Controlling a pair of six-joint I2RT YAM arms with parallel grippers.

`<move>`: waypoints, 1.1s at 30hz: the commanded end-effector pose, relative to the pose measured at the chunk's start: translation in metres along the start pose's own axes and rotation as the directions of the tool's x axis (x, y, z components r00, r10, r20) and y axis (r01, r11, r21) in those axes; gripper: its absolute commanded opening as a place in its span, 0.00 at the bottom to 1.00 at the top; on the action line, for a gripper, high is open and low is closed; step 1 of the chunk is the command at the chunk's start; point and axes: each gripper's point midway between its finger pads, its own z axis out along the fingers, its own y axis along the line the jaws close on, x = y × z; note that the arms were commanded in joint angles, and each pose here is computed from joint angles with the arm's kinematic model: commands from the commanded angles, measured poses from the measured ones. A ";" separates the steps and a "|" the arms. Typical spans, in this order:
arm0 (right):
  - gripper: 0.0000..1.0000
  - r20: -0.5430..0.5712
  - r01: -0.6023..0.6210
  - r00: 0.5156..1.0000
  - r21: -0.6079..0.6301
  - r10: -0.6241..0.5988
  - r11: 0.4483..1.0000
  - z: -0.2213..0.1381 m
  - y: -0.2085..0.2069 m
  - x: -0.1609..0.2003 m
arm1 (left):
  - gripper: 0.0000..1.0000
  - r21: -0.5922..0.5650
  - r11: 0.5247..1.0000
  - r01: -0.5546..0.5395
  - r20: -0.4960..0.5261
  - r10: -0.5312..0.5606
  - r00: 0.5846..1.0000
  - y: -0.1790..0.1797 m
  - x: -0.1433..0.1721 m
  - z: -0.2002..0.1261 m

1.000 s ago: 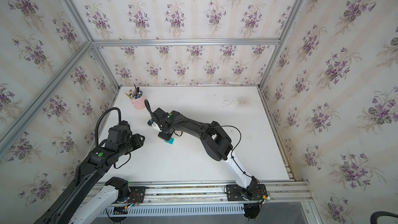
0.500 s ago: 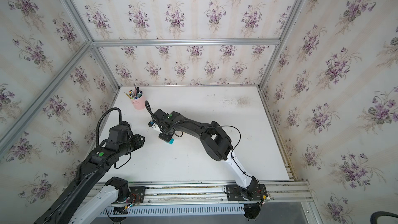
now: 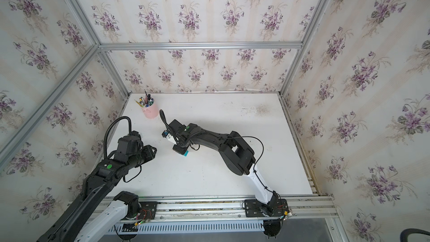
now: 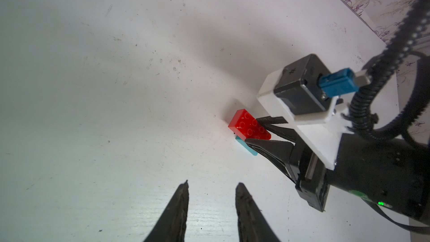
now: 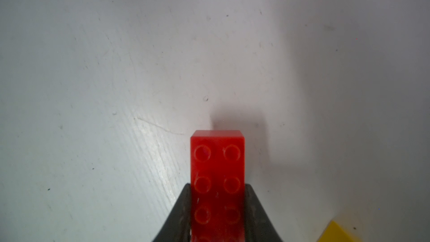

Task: Assemble the letter r with lego
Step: Assemble the lego brick with the lego brick, then pick up the lego brick from the center of the board.

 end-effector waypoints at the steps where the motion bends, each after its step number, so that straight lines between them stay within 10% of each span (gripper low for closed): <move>1: 0.26 -0.024 -0.035 0.999 -0.034 0.034 0.999 0.003 0.008 0.013 | 0.37 -0.005 1.000 0.003 0.001 -0.003 1.000 0.001 0.000 0.000; 33: 0.51 0.053 -0.058 0.997 0.061 0.055 0.996 -0.021 -0.006 0.011 | 0.37 0.009 1.000 0.005 0.005 -0.005 1.000 -0.004 -0.005 -0.002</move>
